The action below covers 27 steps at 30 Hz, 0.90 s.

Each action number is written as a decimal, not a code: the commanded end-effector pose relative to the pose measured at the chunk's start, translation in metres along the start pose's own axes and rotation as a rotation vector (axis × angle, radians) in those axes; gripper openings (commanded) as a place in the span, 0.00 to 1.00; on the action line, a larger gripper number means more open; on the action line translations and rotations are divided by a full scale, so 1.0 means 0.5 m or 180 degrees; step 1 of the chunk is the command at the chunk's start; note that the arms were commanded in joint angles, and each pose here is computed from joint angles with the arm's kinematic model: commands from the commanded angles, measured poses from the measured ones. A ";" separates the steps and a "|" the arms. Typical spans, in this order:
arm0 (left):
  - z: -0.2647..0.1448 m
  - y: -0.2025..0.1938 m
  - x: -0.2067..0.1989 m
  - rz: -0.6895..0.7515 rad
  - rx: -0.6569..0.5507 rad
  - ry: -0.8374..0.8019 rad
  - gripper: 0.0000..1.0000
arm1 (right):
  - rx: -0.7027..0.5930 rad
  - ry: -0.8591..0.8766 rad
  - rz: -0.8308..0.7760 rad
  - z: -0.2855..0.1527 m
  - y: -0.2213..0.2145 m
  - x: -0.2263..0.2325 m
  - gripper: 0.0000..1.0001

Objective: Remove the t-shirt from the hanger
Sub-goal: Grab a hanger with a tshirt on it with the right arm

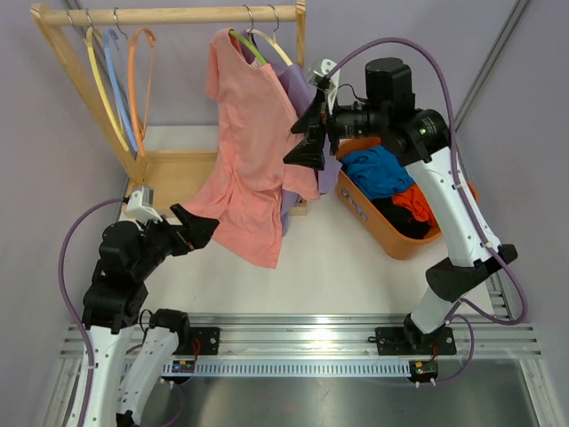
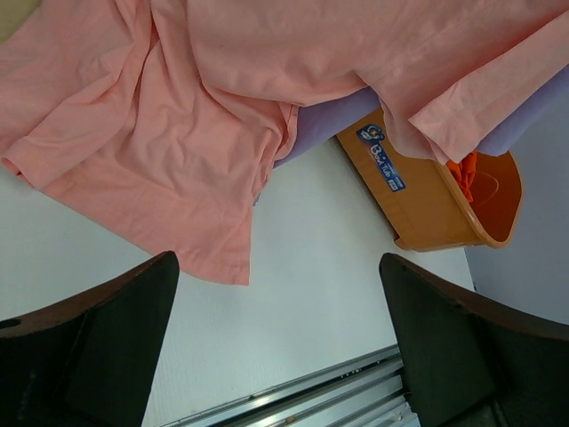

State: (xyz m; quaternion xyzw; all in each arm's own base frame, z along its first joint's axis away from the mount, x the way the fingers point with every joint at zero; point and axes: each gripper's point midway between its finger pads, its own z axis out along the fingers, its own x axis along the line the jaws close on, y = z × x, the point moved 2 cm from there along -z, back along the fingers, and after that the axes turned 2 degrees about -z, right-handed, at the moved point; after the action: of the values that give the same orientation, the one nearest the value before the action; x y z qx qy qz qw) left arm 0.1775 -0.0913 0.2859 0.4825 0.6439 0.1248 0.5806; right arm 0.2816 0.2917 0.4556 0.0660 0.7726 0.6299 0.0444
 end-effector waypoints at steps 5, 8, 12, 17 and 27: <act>0.010 0.006 0.006 -0.0063 -0.0079 0.0037 0.99 | -0.0406 -0.0335 -0.0056 0.054 0.103 -0.022 0.89; 0.013 0.011 0.005 -0.0054 -0.0067 0.0052 0.99 | -0.0537 -0.0435 0.0108 0.084 0.127 -0.031 0.87; 0.011 0.014 0.007 -0.0066 -0.0101 0.0081 0.99 | -0.0712 -0.0858 0.0171 0.097 0.151 -0.076 0.86; 0.005 0.006 0.014 -0.0108 -0.0151 0.0098 0.99 | -0.0914 -0.1191 0.0121 0.080 0.180 -0.104 0.84; 0.011 0.005 0.014 -0.0109 -0.0129 0.0078 0.99 | -0.1013 -0.1712 0.0045 0.091 0.169 -0.180 0.81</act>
State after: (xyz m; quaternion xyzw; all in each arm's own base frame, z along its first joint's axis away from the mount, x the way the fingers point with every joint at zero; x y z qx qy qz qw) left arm 0.1783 -0.0878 0.2730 0.4661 0.6645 0.1236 0.5708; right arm 0.3729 0.3428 0.5066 0.2228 0.6595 0.6855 0.2134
